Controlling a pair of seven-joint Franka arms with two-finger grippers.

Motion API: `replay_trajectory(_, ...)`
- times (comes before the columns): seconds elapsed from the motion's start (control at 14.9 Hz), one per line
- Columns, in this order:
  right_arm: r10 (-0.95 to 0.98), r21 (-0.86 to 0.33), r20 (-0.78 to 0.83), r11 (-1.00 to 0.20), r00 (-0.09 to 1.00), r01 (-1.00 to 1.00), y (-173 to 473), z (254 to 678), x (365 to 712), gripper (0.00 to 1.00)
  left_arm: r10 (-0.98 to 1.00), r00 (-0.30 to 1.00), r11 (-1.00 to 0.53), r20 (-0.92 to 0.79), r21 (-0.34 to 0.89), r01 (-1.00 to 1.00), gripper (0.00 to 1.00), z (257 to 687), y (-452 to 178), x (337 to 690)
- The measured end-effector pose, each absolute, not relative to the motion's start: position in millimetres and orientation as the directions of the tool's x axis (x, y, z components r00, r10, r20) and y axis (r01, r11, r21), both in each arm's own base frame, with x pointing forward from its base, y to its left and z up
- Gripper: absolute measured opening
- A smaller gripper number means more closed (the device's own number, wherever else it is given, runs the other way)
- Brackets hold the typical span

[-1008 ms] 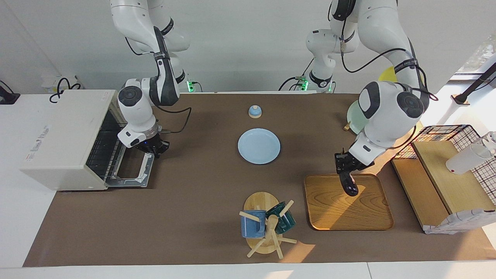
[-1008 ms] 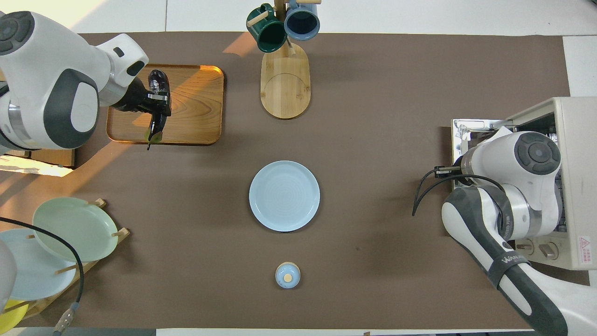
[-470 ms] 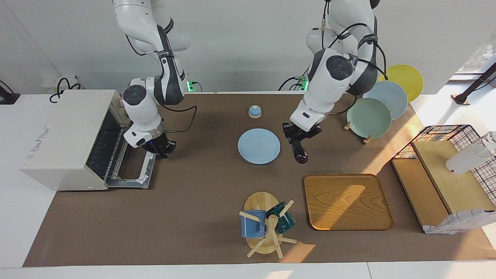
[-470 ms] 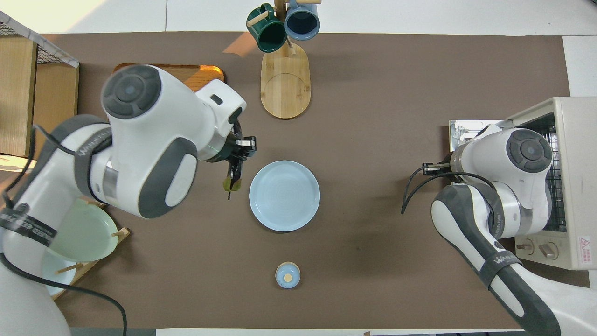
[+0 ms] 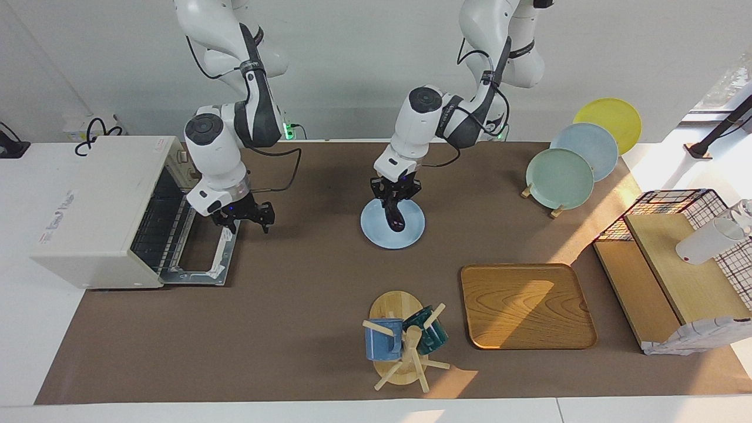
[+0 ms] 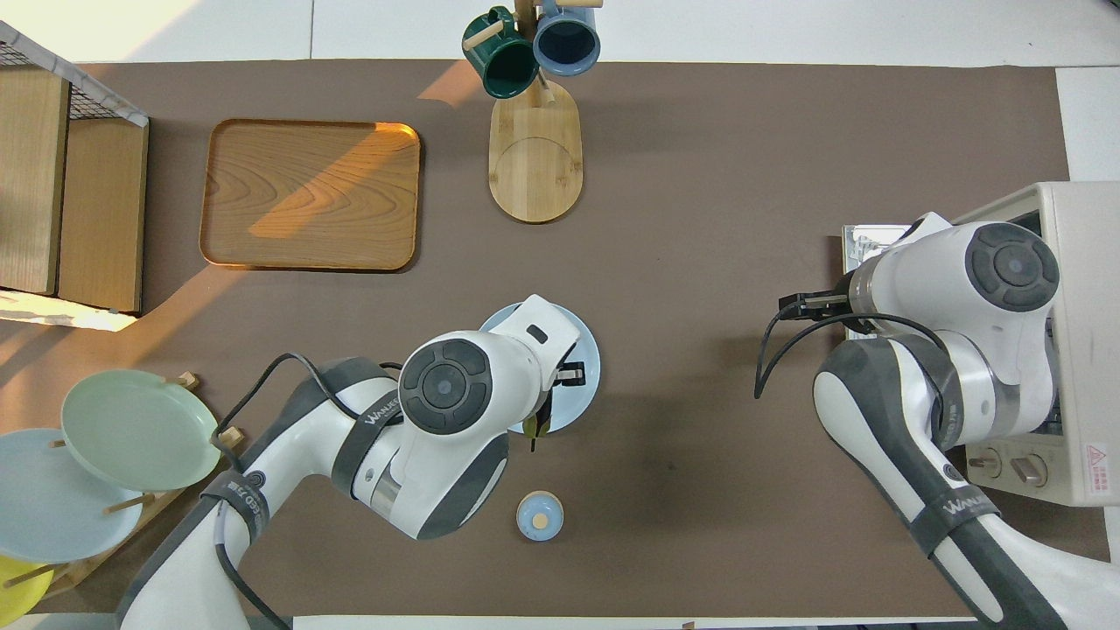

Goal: Put eggplant into oven

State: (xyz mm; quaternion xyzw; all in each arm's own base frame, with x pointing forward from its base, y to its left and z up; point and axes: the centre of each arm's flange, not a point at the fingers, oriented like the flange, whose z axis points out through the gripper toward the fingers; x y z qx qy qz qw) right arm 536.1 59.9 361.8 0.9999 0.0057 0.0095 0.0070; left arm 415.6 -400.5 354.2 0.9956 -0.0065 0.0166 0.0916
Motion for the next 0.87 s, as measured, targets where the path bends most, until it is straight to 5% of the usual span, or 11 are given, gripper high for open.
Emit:
replay_trajectory(0.67, 0.017, 0.015, 0.015, -1.0, 1.0, 0.016, 60.3, 370.3, 535.6, 1.0, 0.003, 1.0, -0.985, 0.024, 0.171, -0.001, 0.32, 334.5, -397.9, 418.2)
replay_trajectory(0.87, 0.04, 0.015, 0.02, -0.999, 0.999, 0.039, 62.3, 372.3, 536.6, 1.0, 0.012, 1.0, -0.985, 0.027, 0.172, 0.007, 0.63, 335.6, -394.7, 422.2)
